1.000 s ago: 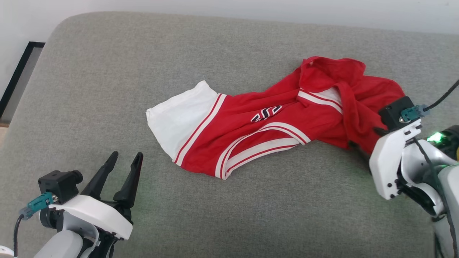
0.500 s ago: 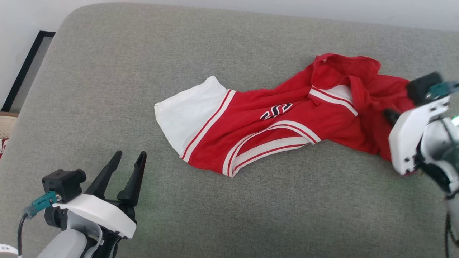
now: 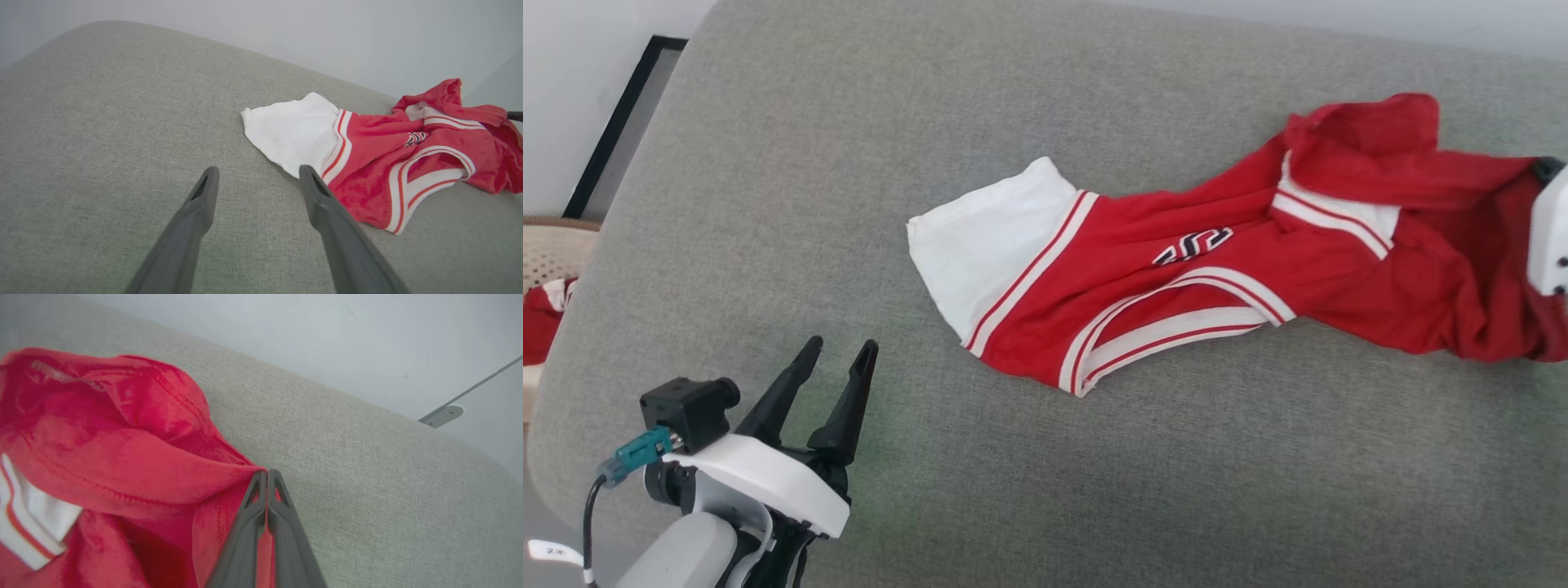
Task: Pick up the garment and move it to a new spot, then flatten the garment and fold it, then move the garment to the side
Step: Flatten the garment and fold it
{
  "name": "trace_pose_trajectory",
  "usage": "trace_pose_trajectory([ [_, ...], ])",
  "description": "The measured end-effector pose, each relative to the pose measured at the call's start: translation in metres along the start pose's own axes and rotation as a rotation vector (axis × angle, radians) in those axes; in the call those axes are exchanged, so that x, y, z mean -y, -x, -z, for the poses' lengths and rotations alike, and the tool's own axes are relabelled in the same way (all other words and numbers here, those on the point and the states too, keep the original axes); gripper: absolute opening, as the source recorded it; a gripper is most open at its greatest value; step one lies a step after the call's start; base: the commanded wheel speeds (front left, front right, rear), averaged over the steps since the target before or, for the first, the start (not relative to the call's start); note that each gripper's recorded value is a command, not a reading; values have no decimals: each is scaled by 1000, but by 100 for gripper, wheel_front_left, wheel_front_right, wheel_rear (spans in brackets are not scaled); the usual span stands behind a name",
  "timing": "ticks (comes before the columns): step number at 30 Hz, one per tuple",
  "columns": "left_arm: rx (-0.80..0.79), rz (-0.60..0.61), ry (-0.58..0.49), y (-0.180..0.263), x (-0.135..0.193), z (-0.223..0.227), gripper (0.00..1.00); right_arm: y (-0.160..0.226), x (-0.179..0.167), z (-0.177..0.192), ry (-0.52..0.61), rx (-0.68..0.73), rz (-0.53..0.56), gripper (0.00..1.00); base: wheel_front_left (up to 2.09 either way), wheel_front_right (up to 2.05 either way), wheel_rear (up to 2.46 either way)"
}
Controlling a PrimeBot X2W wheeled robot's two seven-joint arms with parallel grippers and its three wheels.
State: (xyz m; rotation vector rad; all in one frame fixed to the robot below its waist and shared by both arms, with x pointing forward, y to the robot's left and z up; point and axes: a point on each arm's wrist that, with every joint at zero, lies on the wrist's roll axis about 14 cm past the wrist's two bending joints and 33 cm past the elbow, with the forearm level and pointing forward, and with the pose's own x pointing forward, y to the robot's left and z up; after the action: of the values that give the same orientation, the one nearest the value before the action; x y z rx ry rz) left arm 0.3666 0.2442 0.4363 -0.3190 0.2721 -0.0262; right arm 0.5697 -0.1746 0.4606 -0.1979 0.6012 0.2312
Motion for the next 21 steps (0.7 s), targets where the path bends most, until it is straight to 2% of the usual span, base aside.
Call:
trace_pose_trajectory([
  [4, -10, -11, 3, 1, -3, 4, 100, -16, 11, 14, -21, -57, 36, 0, 0, 0, 0],
  [5, -10, -12, 1, 0, -4, 4, 100, -19, 12, 17, -16, -65, 43, 18, 0, 0, 0],
  [6, -10, -14, -1, 0, -4, 4, 100, -21, 15, 18, -23, -68, 54, 67, 0, 0, 0],
  [7, -10, -16, -1, 0, -5, 4, 100, -23, 18, 17, -24, -67, 64, 100, 0, 0, 0],
  [15, 9, -16, -3, 1, -5, -2, 100, -17, 3, -3, 24, 13, 37, 100, 0, 0, 0],
  [21, 19, -14, -3, 4, -3, -4, 100, 2, -36, -14, 61, 70, -77, 100, 0, 0, 0],
])
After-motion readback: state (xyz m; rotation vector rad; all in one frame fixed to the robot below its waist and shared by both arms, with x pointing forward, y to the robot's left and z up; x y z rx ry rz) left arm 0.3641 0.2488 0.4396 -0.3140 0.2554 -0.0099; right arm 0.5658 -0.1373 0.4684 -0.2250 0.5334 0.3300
